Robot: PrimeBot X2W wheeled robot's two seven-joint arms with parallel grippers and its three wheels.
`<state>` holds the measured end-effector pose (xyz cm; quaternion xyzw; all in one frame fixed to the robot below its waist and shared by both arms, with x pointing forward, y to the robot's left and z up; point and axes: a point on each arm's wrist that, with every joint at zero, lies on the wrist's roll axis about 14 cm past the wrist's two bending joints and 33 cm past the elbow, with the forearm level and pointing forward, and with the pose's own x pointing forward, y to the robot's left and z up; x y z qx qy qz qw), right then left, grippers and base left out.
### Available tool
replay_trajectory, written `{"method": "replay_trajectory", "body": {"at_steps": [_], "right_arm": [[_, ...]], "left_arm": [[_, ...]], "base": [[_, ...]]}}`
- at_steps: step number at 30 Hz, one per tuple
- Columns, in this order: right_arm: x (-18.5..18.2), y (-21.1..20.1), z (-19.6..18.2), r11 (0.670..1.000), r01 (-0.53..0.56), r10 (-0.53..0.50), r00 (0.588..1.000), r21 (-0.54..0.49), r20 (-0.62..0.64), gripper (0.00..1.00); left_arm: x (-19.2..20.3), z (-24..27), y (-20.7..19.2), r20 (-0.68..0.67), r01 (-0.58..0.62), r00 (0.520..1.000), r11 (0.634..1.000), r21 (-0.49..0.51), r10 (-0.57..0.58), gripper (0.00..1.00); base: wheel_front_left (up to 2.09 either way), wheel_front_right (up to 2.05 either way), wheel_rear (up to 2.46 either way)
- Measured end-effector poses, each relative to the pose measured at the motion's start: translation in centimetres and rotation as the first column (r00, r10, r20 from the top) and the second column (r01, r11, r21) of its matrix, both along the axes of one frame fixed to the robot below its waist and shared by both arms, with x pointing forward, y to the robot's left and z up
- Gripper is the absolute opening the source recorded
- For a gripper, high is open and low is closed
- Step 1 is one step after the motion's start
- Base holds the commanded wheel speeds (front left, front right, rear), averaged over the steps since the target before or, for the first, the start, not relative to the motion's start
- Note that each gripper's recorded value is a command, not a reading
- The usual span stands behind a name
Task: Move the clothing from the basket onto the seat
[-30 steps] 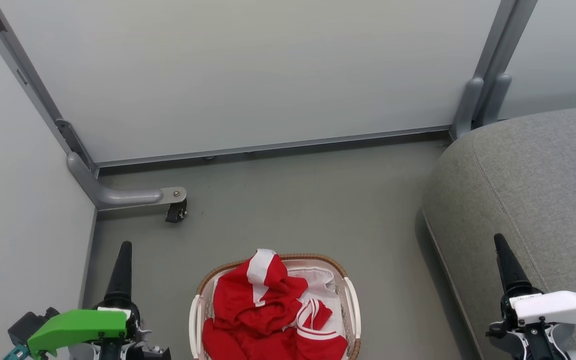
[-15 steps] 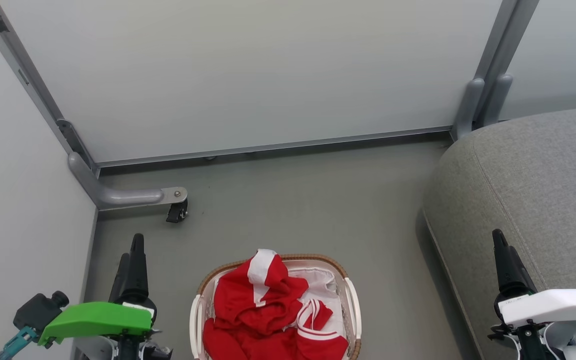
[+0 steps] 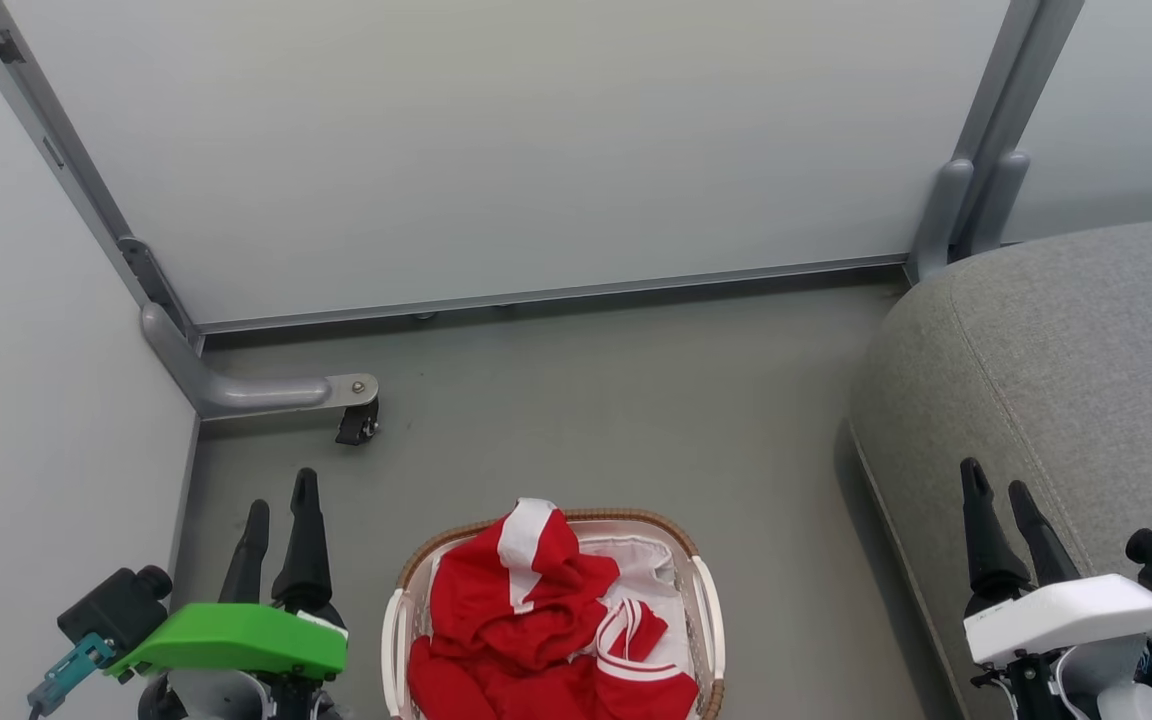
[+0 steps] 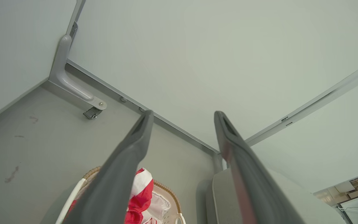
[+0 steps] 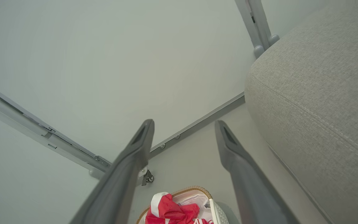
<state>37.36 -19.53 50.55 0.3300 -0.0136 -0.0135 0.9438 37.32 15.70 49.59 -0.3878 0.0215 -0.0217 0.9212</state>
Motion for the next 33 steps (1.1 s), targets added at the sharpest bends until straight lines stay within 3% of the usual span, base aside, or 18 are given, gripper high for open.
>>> {"method": "replay_trajectory", "body": {"at_steps": [16, 33], "right_arm": [[-0.2, 0.5, -0.1, 0.975, -0.020, 0.022, 1.000, -0.221, 0.004, 1.00], [-0.3, 1.4, -0.2, 0.911, -0.049, 0.059, 0.998, -0.409, 0.011, 1.00]], "left_arm": [[-0.5, -0.8, -0.2, 0.003, 0.011, 1.000, 0.981, 0.193, -0.012, 1.00], [-1.0, -1.6, -0.5, 0.004, 0.028, 0.999, 0.936, 0.350, -0.032, 1.00]], "base": [[0.00, 0.00, 0.00], [0.00, 0.00, 0.00]]}}
